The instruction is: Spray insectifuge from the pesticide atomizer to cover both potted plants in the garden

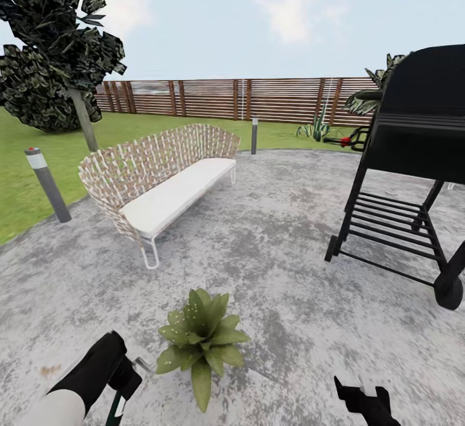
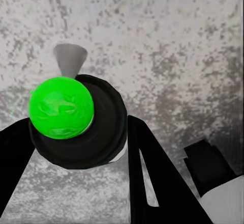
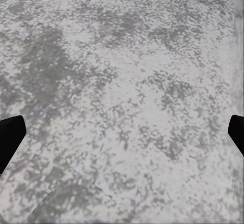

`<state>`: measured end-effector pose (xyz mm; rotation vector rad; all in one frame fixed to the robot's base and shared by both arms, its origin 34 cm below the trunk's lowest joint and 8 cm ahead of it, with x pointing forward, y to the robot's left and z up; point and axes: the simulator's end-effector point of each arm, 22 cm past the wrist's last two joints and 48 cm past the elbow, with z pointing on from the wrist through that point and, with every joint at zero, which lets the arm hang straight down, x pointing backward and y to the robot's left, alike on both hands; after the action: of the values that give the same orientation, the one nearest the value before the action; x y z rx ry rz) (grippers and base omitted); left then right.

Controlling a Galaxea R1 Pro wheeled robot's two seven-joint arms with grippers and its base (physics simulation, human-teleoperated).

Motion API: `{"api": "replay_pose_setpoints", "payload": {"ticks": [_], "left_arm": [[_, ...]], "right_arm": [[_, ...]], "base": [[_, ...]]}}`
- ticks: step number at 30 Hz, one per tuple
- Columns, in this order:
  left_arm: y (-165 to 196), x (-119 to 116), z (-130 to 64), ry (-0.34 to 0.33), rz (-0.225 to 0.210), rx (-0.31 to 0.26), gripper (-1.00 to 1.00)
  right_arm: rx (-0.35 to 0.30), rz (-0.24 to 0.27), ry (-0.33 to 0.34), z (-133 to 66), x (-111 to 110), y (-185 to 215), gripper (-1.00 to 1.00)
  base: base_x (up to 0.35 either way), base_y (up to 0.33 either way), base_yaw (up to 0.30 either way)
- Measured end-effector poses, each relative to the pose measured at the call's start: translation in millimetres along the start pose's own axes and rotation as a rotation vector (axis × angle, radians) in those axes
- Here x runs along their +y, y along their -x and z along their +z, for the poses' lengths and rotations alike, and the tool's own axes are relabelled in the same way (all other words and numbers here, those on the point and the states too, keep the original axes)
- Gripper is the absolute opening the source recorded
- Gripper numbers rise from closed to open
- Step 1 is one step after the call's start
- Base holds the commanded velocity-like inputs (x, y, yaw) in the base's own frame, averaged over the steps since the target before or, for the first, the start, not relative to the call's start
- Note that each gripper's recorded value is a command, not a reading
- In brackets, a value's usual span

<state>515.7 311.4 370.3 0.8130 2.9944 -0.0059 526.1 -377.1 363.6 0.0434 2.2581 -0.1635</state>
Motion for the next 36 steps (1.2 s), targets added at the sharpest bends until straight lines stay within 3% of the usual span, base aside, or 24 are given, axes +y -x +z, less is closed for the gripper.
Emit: {"api": "replay_pose_setpoints", "payload": {"ticks": [7, 12, 19, 26, 31, 36], "left_arm": [[-1, -2, 1.0, -0.004, -0.001, 0.005, -1.0], [-24, -11, 16.0, -0.021, -0.002, 0.063, -1.0], [-22, -16, 20.4, -0.005, 0.001, 0.066, -1.0], [-21, -15, 19.6, -0.002, -0.002, 0.064, -1.0], [-12, -12, 15.4, 0.009, -0.005, 0.043, -1.0], [25, -33, 6.2, -0.009, 0.01, -0.017, -1.0]], "right_arm": [[-0.001, -0.001, 0.001, 0.1, 0, 0, 1.0], [-0.001, -0.001, 0.001, 0.0, 0, 0, 1.0], [-0.001, -0.001, 0.0, 0.0, 0, 0, 1.0], [-0.001, -0.001, 0.001, 0.0, 0, 0, 1.0], [0.0, -0.001, 0.001, 0.0, 0, 0, 1.0], [-0.001, 0.0, 0.0, 0.0, 0, 0, 1.0]], "base": [[-0.002, -0.045, 0.263], [0.0, -0.032, 0.148], [0.0, -0.246, 0.015], [0.068, -0.232, 0.242], [0.021, -0.02, 0.167], [0.001, -0.001, 0.008]]}}
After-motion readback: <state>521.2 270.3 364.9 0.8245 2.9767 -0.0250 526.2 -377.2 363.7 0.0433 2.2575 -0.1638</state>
